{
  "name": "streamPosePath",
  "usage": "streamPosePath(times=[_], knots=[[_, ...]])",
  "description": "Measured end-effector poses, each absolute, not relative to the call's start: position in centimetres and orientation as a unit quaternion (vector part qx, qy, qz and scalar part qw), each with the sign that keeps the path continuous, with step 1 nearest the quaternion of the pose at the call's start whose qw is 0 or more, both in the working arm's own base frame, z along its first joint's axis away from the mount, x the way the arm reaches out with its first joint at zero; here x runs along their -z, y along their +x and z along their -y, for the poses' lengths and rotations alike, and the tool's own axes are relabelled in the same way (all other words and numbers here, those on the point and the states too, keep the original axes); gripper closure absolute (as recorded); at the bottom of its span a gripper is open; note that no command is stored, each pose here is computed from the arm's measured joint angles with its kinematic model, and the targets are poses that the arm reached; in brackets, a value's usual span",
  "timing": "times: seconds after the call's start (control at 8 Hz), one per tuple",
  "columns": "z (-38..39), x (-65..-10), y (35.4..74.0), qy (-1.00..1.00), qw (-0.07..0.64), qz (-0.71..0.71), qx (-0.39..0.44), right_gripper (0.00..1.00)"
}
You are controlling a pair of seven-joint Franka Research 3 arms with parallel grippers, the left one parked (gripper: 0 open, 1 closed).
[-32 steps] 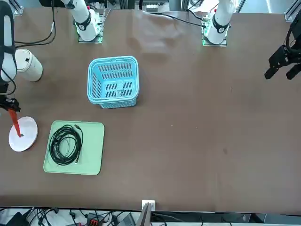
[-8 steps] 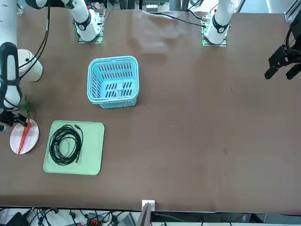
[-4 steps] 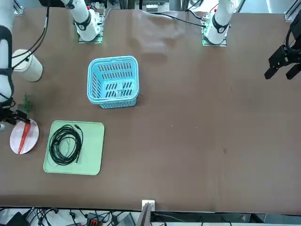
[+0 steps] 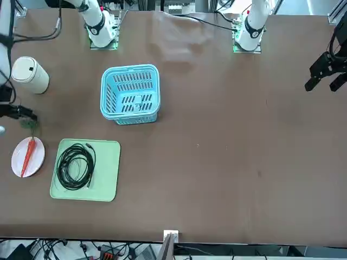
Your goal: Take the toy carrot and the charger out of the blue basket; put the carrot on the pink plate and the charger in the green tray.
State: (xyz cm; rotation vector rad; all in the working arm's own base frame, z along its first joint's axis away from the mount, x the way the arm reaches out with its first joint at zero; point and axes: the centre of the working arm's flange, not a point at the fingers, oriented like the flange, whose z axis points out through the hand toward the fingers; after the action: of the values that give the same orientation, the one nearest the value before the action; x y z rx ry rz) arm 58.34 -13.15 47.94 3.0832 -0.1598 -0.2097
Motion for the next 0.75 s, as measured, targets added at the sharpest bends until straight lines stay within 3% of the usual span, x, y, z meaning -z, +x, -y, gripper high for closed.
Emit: streamPosePath(times=[0.38,0.75], knots=[[3.7,-52.2,56.0,0.991,0.016,0.098,0.086,0.0],[-5.2,-51.6,53.0,0.992,-0.005,0.085,0.094,0.0]])
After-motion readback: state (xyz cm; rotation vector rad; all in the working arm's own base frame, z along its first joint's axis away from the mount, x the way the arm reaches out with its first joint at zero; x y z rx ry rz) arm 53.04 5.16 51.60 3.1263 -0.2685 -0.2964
